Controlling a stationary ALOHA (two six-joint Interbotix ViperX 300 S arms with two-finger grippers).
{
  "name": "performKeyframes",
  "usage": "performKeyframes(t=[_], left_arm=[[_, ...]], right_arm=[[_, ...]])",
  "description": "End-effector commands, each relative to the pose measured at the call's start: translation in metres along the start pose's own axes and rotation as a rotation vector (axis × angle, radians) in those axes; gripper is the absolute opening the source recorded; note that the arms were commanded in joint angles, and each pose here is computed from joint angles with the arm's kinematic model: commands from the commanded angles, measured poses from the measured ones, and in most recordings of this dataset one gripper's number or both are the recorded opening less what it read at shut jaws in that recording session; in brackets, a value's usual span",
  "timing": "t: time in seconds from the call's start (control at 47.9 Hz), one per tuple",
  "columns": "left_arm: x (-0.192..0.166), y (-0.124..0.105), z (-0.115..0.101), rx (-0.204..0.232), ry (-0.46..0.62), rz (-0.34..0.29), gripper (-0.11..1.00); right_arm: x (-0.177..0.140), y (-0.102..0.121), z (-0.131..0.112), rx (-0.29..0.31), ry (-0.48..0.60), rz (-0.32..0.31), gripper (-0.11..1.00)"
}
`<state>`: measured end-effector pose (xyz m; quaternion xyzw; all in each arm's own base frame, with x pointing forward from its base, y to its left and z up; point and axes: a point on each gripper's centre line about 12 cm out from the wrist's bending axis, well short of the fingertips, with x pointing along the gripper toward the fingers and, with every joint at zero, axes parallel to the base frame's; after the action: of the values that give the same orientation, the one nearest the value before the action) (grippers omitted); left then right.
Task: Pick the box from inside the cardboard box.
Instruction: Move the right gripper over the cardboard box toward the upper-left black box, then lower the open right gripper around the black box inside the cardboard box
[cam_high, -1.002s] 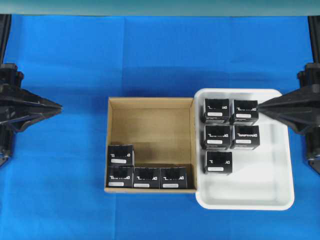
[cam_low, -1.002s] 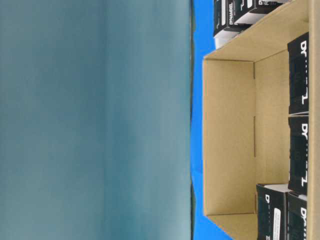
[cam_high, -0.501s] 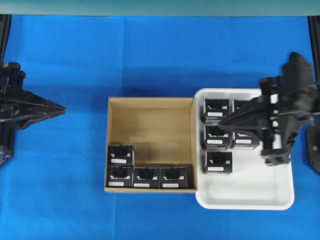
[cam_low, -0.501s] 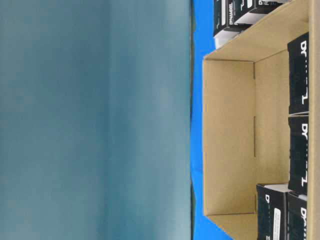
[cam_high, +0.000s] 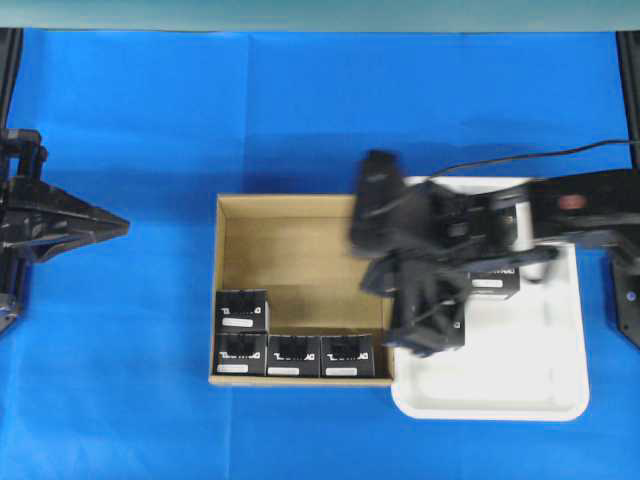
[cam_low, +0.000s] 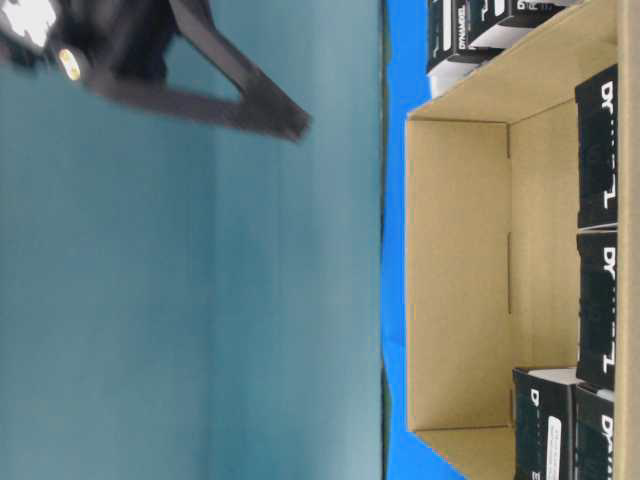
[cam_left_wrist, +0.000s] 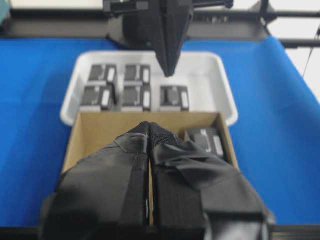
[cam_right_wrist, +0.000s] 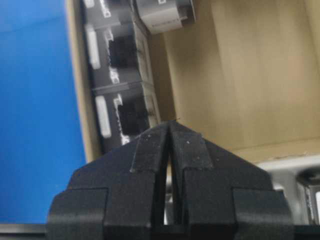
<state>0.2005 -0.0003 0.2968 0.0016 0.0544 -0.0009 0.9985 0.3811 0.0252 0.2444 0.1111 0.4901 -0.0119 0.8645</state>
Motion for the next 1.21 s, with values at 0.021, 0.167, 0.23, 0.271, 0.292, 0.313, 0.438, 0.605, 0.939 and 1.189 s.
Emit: performKeyframes(t=[0.021,0.167,0.23,0.271,0.292,0.313,0.438,0.605,0.939,1.189], left_arm=[[-0.003,0.000,0.007,0.000,0.020,0.001,-0.02],[-0.010,0.000,0.003,0.001,0.075,0.002,-0.02],[-0.013,0.000,0.002,0.000,0.097,0.003,-0.02],[-0.015,0.000,0.001,0.000,0.110,0.003,-0.02],[-0.016,0.000,0.001,0.000,0.115,0.003,-0.02],[-0.017,0.000,0.001,0.000,0.120,0.004,-0.02],[-0.020,0.001,0.000,0.001,0.127,0.004,-0.02],[-0.020,0.001,-0.001,0.001,0.130,0.004,-0.02],[-0.019,-0.001,-0.003,0.003,0.140,-0.004,-0.02],[-0.019,-0.001,-0.002,0.003,0.136,-0.004,-0.02]], right_arm=[[0.014,0.002,0.014,-0.019,0.103,-0.024,0.06],[0.030,0.005,0.031,-0.065,0.135,-0.029,0.06],[0.035,0.007,0.038,-0.076,0.131,-0.027,0.06],[0.038,0.007,0.042,-0.075,0.134,-0.028,0.06],[0.039,0.007,0.043,-0.075,0.134,-0.028,0.06],[0.040,0.007,0.045,-0.076,0.137,-0.028,0.06],[0.049,0.007,0.051,-0.076,0.164,-0.033,0.07],[0.055,0.009,0.060,-0.085,0.160,-0.031,0.10],[0.064,0.008,0.076,-0.138,0.149,-0.002,0.58],[0.083,0.005,0.087,-0.216,0.147,-0.001,1.00]])
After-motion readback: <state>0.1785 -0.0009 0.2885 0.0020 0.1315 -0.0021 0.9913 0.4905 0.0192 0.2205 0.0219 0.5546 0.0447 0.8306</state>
